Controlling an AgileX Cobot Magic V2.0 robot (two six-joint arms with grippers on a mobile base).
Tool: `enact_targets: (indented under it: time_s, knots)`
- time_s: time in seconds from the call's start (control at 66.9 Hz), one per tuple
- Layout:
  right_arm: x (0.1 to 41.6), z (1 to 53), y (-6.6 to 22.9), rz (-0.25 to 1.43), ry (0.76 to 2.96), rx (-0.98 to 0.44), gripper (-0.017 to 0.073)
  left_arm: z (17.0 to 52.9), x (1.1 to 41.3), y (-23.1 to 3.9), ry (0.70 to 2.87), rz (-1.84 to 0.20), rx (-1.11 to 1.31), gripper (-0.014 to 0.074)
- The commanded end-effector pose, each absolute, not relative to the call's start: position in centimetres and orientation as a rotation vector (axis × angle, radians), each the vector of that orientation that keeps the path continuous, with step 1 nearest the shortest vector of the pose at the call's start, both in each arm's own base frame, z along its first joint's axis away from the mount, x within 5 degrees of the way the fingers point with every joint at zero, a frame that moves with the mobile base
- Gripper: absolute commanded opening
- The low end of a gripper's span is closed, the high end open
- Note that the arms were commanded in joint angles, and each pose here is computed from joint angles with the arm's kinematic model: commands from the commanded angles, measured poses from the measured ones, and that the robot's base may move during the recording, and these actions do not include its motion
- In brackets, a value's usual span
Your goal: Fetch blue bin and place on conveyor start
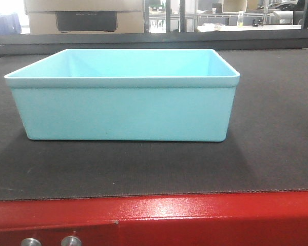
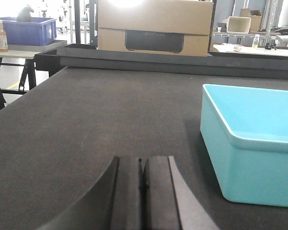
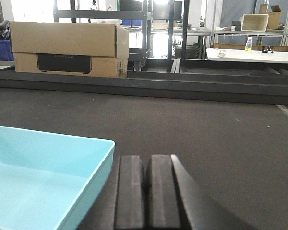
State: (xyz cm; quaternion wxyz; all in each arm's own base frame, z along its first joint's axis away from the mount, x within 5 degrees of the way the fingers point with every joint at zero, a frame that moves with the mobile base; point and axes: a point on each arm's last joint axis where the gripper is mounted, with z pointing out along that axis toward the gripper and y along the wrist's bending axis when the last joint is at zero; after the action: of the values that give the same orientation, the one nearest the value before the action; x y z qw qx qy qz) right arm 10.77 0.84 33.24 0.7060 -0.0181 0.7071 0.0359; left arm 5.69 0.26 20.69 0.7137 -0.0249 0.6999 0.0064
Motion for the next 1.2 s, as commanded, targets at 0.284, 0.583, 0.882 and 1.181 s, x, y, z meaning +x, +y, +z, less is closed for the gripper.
enact_targets:
  time_s: [0.284,0.583,0.882,1.181]
  knots:
    - [10.7,33.5,0.8,0.066,1.541,-0.05,-0.0162,21.0,5.6,0.3,1.517,0.015,-0.058,-0.0111]
    - [10.6,32.7,0.1,0.03,1.595,0.015,-0.0162,21.0,5.6,0.3,1.517,0.015,-0.058,-0.0111]
    - [8.1,26.7,-0.9,-0.047,1.584,0.119,-0.0162,21.0,5.6,0.3,1.517,0.015,-0.058,-0.0111]
    - [5.6,21.2,-0.6,-0.052,1.489,0.115,-0.0162,21.0,5.6,0.3,1.517,0.015,-0.058,-0.0111]
